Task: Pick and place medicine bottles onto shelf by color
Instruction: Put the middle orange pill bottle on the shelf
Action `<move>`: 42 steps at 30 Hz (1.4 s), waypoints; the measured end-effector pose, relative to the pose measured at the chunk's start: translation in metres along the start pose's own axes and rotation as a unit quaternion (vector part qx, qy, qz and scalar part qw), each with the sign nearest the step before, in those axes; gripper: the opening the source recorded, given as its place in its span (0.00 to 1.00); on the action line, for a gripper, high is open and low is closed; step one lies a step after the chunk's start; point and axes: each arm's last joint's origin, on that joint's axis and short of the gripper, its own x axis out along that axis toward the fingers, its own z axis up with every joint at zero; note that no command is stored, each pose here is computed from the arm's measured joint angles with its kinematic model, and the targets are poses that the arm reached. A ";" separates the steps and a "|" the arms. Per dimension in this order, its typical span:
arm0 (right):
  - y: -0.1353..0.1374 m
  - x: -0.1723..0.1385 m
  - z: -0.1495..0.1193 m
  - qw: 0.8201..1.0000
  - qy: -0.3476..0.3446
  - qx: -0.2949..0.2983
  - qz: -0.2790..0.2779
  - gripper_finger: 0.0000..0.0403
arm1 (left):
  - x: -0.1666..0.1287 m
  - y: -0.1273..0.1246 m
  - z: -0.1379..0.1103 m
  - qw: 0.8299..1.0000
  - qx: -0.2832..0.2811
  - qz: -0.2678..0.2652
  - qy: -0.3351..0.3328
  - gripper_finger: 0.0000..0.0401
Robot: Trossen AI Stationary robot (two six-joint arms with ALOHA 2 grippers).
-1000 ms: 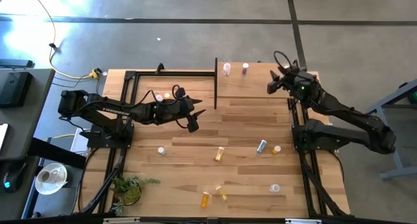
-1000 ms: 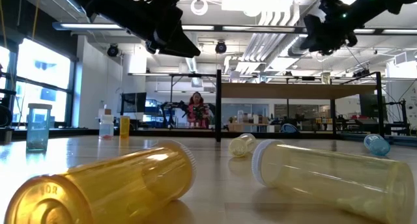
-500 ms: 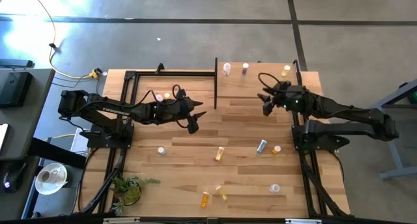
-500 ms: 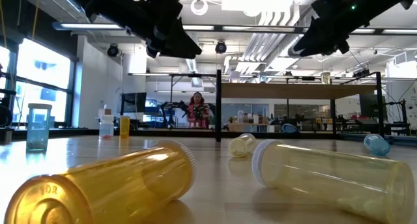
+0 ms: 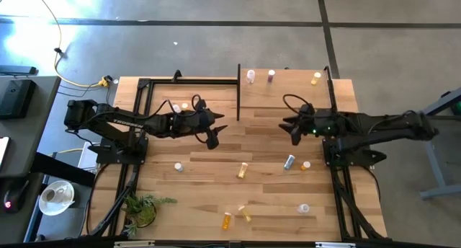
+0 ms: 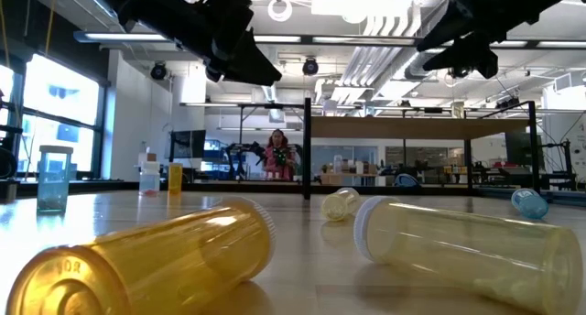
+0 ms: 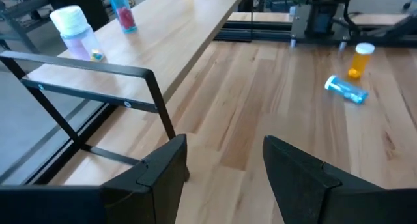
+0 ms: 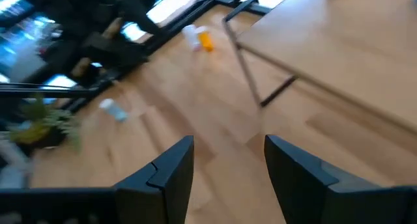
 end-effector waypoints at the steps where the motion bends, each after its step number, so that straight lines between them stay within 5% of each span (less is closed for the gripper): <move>1: 0.004 0.001 -0.001 1.000 0.002 0.009 0.011 0.44 | 0.000 0.000 0.000 1.000 0.005 0.000 0.000 0.48; 10: 0.031 0.005 -0.009 0.996 -0.001 0.029 0.085 0.44 | 0.000 0.000 0.000 1.000 0.027 0.000 0.002 0.48; 20: 0.049 -0.010 -0.009 0.992 0.045 -0.007 0.115 0.44 | 0.000 -0.001 -0.005 0.998 -0.057 -0.023 0.027 0.48; 26: 0.061 -0.025 0.004 0.993 0.081 -0.045 0.078 0.44 | 0.000 -0.002 -0.006 0.996 -0.083 -0.030 0.032 0.48; 42: 0.058 -0.036 -0.041 0.962 0.244 0.095 -0.073 0.44 | 0.000 -0.002 -0.006 0.996 -0.083 -0.029 0.031 0.48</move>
